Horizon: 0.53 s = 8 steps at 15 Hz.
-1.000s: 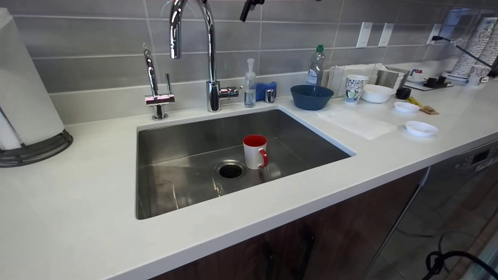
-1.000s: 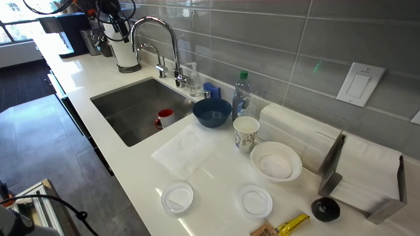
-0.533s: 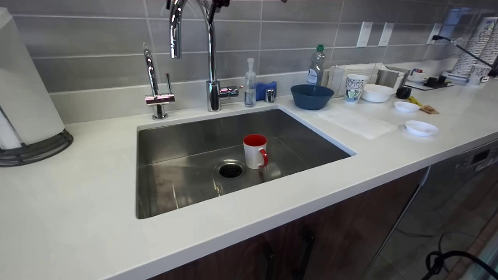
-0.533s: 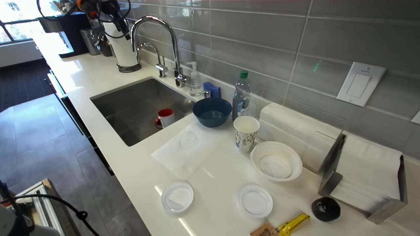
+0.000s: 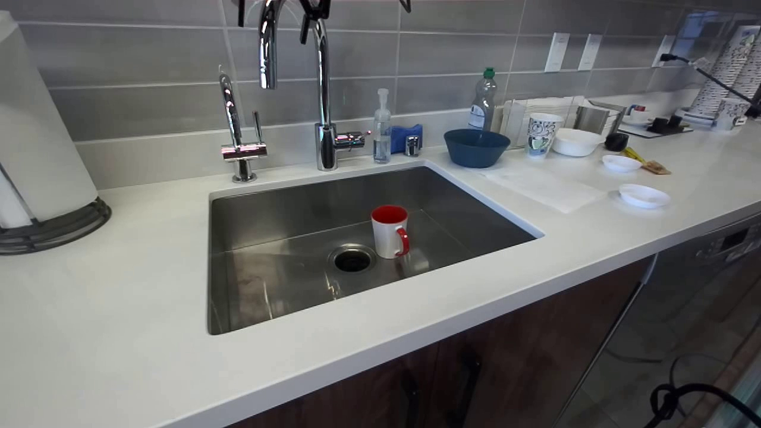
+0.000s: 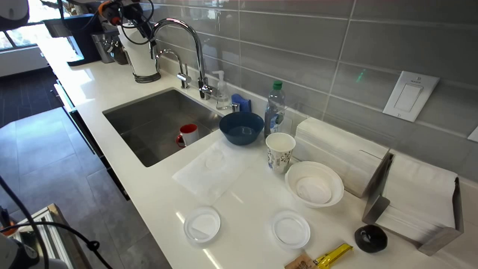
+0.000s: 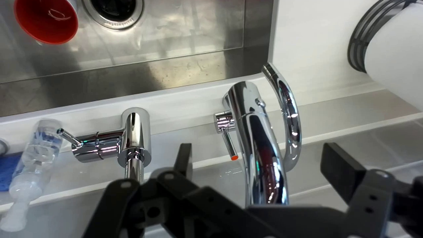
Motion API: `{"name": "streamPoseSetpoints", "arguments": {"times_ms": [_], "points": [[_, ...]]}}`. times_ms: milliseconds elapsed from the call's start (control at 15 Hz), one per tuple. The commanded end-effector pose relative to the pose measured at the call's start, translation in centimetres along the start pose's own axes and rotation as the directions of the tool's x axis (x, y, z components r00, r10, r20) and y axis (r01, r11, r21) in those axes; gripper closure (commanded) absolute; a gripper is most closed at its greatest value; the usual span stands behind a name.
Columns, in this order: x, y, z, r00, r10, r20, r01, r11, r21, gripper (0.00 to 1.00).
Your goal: Put the mug in the sink, then turn the faucet to the right
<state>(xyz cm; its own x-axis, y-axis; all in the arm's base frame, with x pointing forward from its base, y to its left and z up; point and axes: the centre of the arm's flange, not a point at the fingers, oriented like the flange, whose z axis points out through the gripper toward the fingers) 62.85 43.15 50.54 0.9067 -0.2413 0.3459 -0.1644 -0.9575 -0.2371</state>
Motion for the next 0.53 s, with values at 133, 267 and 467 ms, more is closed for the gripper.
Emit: {"name": "streamPoseSetpoints", "arguments": {"times_ms": [133,267,467], "points": [[2.2,-1.8,0.9,1.0,0.021,-0.017,-0.022,0.997,-0.075,0.0],[2.2,-1.5,1.3,1.0,0.015,-0.002,-0.015,0.994,-0.112,0.0],[1.9,-0.7,1.5,0.999,0.012,0.045,-0.005,0.986,-0.168,0.0]]}}
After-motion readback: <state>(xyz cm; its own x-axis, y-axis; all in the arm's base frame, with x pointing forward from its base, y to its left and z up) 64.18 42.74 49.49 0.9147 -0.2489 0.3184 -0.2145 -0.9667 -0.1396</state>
